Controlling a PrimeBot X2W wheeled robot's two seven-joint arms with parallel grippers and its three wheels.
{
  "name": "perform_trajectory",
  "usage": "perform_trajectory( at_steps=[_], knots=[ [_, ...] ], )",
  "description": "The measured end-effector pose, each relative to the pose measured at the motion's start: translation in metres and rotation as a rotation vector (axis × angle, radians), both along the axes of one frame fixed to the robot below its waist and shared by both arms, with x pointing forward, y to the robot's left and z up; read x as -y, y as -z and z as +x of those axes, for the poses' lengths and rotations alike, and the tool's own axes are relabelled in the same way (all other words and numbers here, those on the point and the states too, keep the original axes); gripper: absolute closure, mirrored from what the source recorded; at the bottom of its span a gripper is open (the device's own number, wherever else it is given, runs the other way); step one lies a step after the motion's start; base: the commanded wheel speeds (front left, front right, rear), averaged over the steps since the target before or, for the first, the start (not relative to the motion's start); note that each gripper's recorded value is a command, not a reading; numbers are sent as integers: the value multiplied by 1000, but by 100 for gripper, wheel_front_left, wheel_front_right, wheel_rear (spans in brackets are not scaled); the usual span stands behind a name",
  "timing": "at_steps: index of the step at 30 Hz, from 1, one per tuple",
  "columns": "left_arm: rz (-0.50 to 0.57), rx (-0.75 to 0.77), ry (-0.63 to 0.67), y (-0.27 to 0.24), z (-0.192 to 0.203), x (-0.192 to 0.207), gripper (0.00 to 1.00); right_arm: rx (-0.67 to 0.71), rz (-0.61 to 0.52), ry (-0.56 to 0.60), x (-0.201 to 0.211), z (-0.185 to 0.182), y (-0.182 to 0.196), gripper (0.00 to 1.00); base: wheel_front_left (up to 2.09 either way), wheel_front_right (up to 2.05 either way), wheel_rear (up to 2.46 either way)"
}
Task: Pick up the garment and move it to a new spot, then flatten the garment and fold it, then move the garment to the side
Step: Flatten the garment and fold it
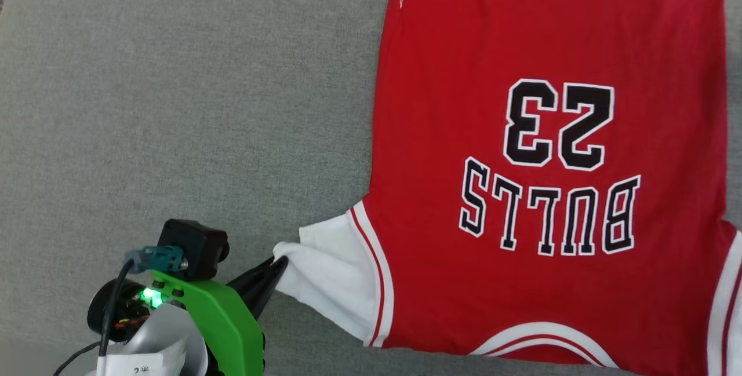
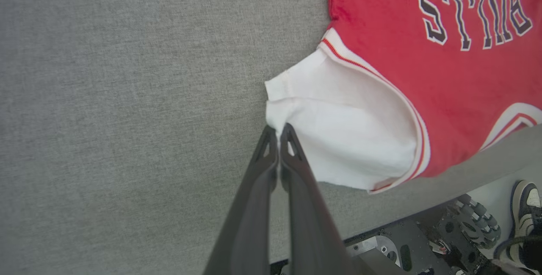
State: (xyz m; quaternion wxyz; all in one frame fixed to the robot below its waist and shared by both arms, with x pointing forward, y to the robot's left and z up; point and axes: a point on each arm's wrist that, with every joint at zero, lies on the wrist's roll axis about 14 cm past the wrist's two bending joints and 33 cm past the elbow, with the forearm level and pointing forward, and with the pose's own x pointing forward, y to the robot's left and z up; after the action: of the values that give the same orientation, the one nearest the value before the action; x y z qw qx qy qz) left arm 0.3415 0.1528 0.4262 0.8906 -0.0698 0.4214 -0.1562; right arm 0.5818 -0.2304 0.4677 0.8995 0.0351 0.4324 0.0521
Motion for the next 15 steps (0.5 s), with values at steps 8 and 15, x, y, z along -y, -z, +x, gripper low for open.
perform_trajectory(
  at_steps=[8,15],
  knots=[
    [8,-65,-60,25,4,-8,100,-82,-3,-37,-26,50,61,0,0,0,0],
    [24,-115,-111,41,-1,-18,100,-125,-1,-95,-54,71,97,0,0,0,0]
  ],
)
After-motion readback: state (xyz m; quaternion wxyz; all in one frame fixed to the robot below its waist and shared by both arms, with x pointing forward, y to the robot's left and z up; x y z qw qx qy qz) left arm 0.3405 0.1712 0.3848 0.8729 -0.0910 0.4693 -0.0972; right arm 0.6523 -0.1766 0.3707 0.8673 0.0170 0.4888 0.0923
